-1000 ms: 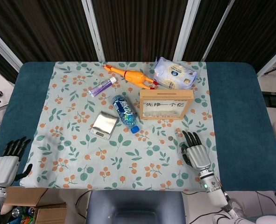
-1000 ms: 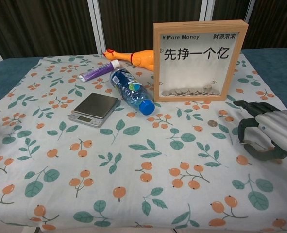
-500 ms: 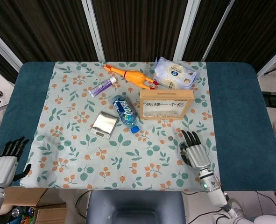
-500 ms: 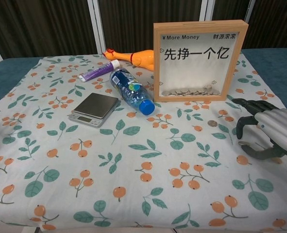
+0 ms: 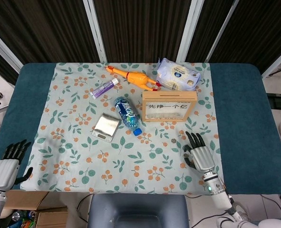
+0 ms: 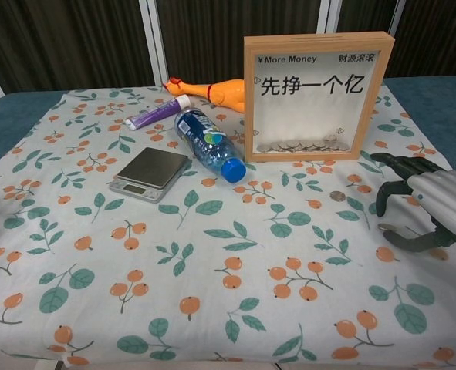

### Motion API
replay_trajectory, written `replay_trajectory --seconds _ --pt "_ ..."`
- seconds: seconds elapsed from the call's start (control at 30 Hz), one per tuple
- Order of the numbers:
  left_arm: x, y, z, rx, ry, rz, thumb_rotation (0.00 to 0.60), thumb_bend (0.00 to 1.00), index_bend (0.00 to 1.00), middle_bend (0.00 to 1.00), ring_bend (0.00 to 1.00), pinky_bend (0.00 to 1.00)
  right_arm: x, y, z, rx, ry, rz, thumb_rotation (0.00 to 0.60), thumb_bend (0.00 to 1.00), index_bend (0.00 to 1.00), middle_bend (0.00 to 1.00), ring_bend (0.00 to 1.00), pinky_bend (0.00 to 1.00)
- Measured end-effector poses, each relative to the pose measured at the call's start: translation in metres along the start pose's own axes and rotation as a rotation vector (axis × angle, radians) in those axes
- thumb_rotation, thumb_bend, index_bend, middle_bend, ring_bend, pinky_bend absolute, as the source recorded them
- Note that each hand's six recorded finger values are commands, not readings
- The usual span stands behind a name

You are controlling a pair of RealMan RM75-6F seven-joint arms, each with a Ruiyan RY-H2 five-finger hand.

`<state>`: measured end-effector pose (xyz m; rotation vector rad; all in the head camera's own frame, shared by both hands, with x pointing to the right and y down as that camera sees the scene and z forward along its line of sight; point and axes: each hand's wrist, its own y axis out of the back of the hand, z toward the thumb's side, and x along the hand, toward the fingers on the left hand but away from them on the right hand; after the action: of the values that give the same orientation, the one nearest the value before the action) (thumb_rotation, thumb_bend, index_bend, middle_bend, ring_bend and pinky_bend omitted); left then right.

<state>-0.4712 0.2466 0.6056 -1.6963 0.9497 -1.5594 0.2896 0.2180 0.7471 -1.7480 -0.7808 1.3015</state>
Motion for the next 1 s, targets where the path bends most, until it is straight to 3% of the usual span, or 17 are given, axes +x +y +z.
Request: replay_trajectory --seconds 0.27,1.0 --pt "-0.0011 -0.0008 0.0006 0.001 0.005 -0.003 0.6 0.37 0.0 0.0 0.0 0.0 -0.0012 0.0015 -0.0023 -0.026 0.001 0.004 0.6 0.56 0.62 0.08 0.0 0.0" --pt "0.0001 -0.002 0.0021 0.005 0.004 -0.008 0.6 0.37 0.0 0.0 0.0 0.0 -0.003 0.0022 -0.0049 -0.037 -0.018 -0.007 0.6 0.6 0.7 0.11 0.0 0.0"
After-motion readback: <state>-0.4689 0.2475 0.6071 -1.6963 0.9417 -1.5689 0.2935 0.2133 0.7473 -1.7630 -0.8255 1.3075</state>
